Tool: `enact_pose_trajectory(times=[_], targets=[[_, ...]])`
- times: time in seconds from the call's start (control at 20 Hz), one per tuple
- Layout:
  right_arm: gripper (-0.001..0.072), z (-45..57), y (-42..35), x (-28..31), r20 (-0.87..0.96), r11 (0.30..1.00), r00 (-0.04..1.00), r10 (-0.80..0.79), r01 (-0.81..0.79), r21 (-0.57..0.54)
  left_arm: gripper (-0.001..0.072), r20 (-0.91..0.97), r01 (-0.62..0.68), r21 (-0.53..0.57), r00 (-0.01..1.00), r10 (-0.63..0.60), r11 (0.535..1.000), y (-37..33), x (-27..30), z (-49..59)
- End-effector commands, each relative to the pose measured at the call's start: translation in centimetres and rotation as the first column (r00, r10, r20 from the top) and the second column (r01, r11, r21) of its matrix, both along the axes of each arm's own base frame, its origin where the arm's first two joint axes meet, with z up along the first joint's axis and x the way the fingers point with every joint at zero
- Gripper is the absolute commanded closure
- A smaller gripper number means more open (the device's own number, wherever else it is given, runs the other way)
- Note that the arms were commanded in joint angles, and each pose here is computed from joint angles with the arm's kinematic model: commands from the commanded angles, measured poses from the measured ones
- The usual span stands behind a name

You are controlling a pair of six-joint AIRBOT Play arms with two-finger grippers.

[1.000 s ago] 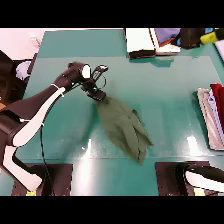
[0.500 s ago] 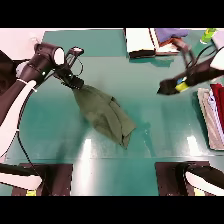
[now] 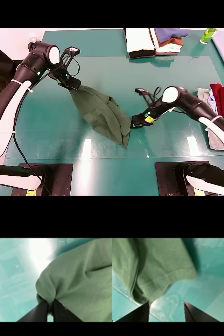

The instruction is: Fold the shirts.

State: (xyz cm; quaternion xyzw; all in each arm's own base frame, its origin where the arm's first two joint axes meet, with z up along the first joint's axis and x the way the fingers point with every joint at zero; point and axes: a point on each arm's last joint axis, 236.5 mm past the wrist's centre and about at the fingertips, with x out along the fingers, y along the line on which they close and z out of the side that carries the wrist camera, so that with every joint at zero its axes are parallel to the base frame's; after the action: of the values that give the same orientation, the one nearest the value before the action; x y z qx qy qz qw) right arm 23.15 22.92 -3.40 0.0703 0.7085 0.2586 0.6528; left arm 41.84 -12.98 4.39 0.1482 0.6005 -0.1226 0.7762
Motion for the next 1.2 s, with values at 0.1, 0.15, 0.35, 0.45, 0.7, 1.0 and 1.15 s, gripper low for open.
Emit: enact_pose_trajectory(times=[0.1, 0.15, 0.35, 0.45, 0.7, 1.0, 1.15], targets=[[0.0240, -2.6, 1.4, 0.5, -0.004, 0.999, 0.999, -0.033, 0.033, -0.006, 0.0671, -0.012, 0.000, 0.001, 1.000, 0.000, 1.000, 0.0, -0.3, -0.3], [0.0240, -2.5, 1.3, 1.1, 0.009, 0.999, 0.999, -0.052, 0.052, 0.001, 0.0671, -0.012, -0.001, 0.001, 1.000, 0.001, 1.000, 0.0, -0.3, -0.3], [0.0241, -2.6, -0.3, 2.6, 0.012, 0.994, 0.994, -0.113, 0.113, 0.000, 0.0671, -0.010, 0.000, 0.000, 1.000, 0.000, 1.000, 0.0, -0.2, -0.3], [0.0241, -2.5, -1.0, 3.2, 0.012, 0.990, 0.990, -0.141, 0.141, 0.001, 0.0671, -0.009, 0.000, 0.000, 1.000, 0.000, 1.000, 0.0, -0.2, -0.3], [0.0241, -1.4, 0.8, 0.7, -0.008, 0.998, 0.998, -0.056, 0.056, 0.019, 0.0671, -0.007, 0.000, -0.003, 1.000, 0.000, 1.000, 0.0, -0.2, -0.2], [0.0248, 1.2, 5.3, -2.6, 0.058, 0.994, 0.996, 0.061, -0.066, 0.090, 0.0671, -0.004, -0.001, -0.010, 1.000, 0.001, 1.000, -0.2, -0.1, -0.2], [0.0261, -0.4, 6.9, -4.5, 0.030, 0.989, 0.992, 0.125, -0.127, 0.071, 0.0671, -0.011, -0.001, -0.029, 1.000, 0.001, 1.000, -0.6, -0.3, -0.3]])
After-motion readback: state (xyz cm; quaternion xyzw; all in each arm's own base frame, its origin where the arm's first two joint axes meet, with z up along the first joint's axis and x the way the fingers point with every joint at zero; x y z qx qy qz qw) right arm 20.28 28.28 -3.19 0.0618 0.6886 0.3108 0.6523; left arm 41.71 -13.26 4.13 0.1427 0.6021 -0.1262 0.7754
